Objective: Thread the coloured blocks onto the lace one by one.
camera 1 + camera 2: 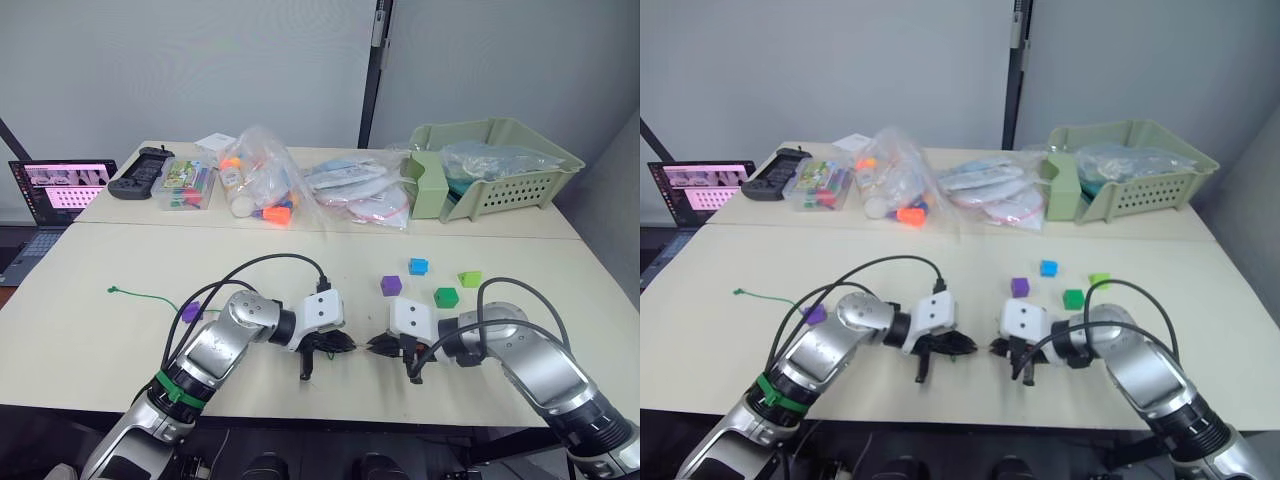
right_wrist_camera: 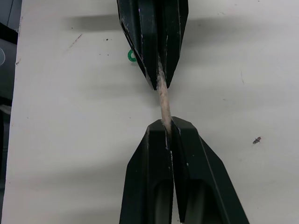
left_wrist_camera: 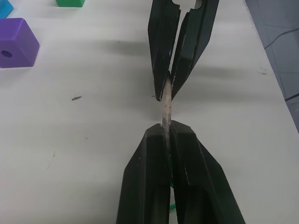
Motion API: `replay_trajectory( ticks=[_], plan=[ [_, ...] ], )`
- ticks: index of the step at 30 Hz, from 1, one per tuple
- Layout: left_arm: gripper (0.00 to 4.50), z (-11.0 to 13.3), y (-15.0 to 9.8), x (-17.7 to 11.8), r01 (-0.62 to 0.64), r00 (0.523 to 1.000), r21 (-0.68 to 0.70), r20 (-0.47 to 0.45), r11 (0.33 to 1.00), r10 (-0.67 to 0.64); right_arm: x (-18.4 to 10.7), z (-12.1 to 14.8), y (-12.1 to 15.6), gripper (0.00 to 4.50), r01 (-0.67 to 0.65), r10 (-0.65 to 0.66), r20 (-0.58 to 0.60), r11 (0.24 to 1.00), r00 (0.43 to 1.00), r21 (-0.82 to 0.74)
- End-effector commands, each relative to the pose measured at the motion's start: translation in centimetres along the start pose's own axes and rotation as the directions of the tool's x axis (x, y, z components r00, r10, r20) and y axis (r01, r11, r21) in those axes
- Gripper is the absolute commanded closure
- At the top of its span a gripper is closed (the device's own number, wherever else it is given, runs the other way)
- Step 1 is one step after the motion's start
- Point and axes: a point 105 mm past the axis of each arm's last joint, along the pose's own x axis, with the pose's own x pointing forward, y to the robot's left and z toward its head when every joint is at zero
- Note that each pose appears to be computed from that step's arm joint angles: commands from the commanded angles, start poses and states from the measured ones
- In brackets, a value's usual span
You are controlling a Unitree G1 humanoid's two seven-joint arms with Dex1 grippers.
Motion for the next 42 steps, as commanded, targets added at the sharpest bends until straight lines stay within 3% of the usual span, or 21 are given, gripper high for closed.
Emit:
replay_trajectory(
  ticks=[1, 7, 14, 18, 20, 25, 29, 31, 38, 42],
  plan=[
    [4.47, 1.6, 0.3, -0.1, -0.01, 0.999, 0.056, 0.038, 0.998, 0.008, -0.3, 0.6, 0.3, 4.5, -0.008, 0.008, 0.007, 0.999, 1.0, -0.034],
    [4.47, 1.7, 0.0, -0.1, 0.004, 0.999, 0.055, 0.045, 0.999, -0.006, -0.2, 0.8, 0.2, 4.5, 0.023, -0.024, 0.04, 1.0, 0.999, 0.012],
    [4.5, 1.4, 0.0, -0.3, 0.018, 1.0, 0.061, 0.022, 0.998, -0.02, -2.6, 0.5, -0.1, 2.08, 0.165, -0.18, 0.087, 0.974, 0.98, 0.152],
    [4.5, 1.3, 0.0, -0.3, 0.021, 1.0, 0.06, 0.019, 0.998, -0.023, -5.3, -0.4, -0.9, 0.73, 0.341, -0.384, 0.093, 0.891, 0.919, 0.3],
    [4.5, 1.2, 0.1, -0.4, 0.021, 1.0, 0.058, 0.017, 0.998, -0.022, -6.4, -1.3, -1.1, 0.03, 0.44, -0.5, 0.079, 0.816, 0.862, 0.375],
    [4.5, 1.2, 0.2, -0.5, 0.023, 1.0, 0.057, 0.016, 0.998, -0.024, -7.9, -2.9, -1.3, 0.03, 0.591, -0.682, 0.02, 0.648, 0.731, 0.481],
    [4.5, 1.1, 0.2, -0.5, 0.025, 1.0, 0.057, 0.015, 0.998, -0.025, -10.8, -5.6, -2.7, 0.03, 0.74, -0.85, -0.103, 0.384, 0.517, 0.552],
    [4.5, 1.0, 0.2, -0.5, 0.024, 1.0, 0.054, 0.016, 0.998, -0.025, -11.7, -6.6, -3.5, 0.03, 0.78, -0.881, -0.151, 0.302, 0.447, 0.548],
    [4.5, 0.8, 0.2, -0.4, 0.018, 1.0, 0.049, 0.016, 0.999, -0.018, -13.1, -8.9, -7.3, 0.03, 0.828, -0.913, -0.251, 0.143, 0.322, 0.542],
    [4.5, 0.7, 0.1, -0.4, 0.014, 1.0, 0.046, 0.016, 0.999, -0.014, -13.1, -9.8, -9.6, 0.03, 0.835, -0.907, -0.291, 0.107, 0.304, 0.54]
  ],
)
